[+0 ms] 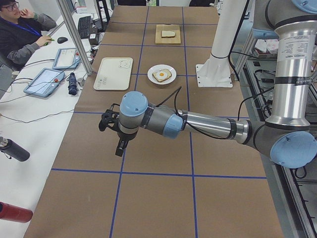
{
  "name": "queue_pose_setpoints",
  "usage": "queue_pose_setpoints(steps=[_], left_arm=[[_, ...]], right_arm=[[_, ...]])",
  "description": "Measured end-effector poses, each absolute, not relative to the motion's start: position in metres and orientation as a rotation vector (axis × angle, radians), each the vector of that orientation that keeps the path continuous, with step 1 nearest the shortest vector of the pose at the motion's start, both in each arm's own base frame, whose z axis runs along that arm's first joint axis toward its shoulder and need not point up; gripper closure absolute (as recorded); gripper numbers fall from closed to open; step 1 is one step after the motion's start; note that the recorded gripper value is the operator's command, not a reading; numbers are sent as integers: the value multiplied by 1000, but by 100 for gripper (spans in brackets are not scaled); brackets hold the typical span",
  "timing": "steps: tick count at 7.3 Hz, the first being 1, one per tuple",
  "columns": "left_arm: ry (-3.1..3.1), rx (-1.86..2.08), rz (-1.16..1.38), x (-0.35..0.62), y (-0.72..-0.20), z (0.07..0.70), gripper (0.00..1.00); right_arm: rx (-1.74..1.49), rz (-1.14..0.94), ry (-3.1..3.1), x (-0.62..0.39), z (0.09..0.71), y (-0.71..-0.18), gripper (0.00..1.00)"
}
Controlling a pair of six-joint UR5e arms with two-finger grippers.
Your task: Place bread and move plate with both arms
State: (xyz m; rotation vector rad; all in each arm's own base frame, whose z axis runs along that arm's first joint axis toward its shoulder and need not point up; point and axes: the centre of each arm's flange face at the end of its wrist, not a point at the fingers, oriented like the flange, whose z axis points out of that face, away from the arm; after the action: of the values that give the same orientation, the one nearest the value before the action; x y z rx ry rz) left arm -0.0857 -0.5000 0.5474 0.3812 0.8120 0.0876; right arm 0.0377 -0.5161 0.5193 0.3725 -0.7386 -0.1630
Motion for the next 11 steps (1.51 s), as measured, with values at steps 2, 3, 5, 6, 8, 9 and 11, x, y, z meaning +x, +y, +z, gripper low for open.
queue_pose_setpoints(steps=[2,3,5,6,8,9,11], left_arm=[[807,453,112,-86,-497,544,2],[803,484,125,-85,-493,548,2],[800,500,131,-85,-489,554,2],[801,501,132,-85,-488,554,2],[801,500,132,-85,-486,556,2],[800,501,133,-85,-484,559,2],[799,509,136,-85,-482,561,2]], right_arm=[[386,-161,-804,18,509,-514,0],[363,-128,-841,-3,509,-508,0],[318,-45,-885,-65,529,-474,3],[296,-2,-888,-97,546,-446,4],[271,28,-852,-148,579,-394,17],[262,29,-842,-168,586,-378,26],[249,31,-846,-198,584,-366,25]])
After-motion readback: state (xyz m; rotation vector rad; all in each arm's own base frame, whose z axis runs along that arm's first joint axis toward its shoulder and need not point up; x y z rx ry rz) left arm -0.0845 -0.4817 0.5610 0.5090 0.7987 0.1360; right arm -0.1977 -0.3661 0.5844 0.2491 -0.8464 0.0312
